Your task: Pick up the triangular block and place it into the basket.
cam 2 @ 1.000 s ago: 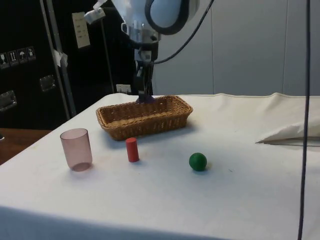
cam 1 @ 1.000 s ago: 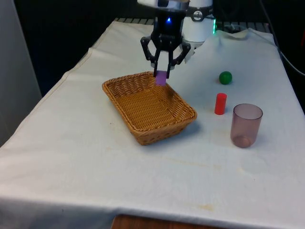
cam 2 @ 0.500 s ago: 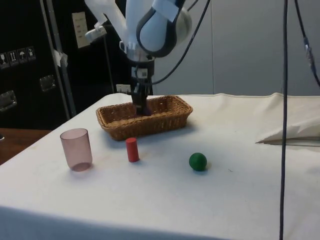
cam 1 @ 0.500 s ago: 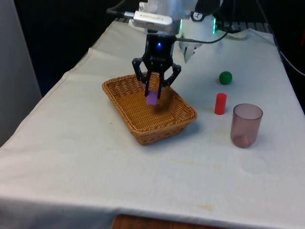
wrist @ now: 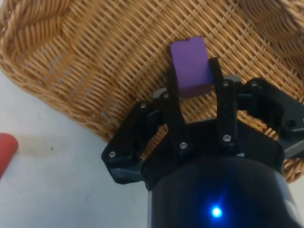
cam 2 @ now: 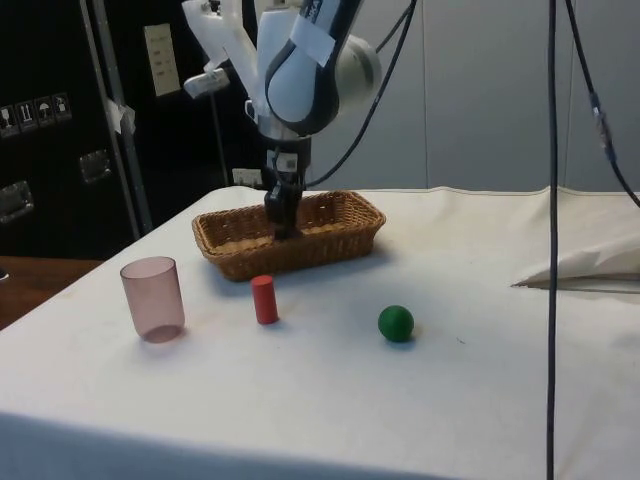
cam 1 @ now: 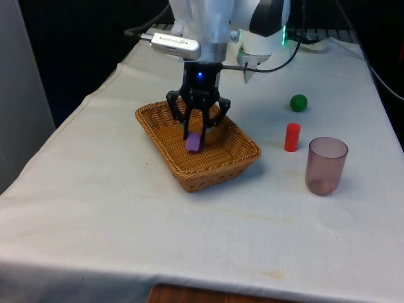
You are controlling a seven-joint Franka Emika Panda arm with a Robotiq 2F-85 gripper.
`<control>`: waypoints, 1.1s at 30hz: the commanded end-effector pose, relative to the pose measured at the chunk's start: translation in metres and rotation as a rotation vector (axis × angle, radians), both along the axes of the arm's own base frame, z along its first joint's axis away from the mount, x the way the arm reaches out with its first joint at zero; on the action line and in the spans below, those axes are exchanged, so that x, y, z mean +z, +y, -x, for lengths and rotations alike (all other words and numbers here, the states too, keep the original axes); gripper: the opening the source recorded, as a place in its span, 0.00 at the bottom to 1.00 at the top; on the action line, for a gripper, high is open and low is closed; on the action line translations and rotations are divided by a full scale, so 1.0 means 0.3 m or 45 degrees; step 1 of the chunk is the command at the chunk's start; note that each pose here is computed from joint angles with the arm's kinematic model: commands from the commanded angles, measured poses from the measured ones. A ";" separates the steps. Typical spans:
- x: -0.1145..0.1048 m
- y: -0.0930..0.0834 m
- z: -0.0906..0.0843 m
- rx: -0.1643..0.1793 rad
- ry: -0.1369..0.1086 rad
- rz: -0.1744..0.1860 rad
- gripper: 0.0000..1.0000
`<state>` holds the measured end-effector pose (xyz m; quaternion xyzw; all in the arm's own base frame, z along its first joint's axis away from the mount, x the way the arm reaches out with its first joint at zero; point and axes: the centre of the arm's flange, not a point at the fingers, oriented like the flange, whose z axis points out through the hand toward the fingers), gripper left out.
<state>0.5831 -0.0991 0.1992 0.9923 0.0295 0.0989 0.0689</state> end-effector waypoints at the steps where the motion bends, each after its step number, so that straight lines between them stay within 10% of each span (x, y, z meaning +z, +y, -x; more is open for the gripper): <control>1: -0.003 0.005 -0.007 0.005 -0.017 -0.023 0.41; 14: -0.016 -0.002 -0.011 0.002 -0.018 -0.034 1.00; 33: 0.074 -0.013 -0.010 -0.012 -0.052 -0.033 1.00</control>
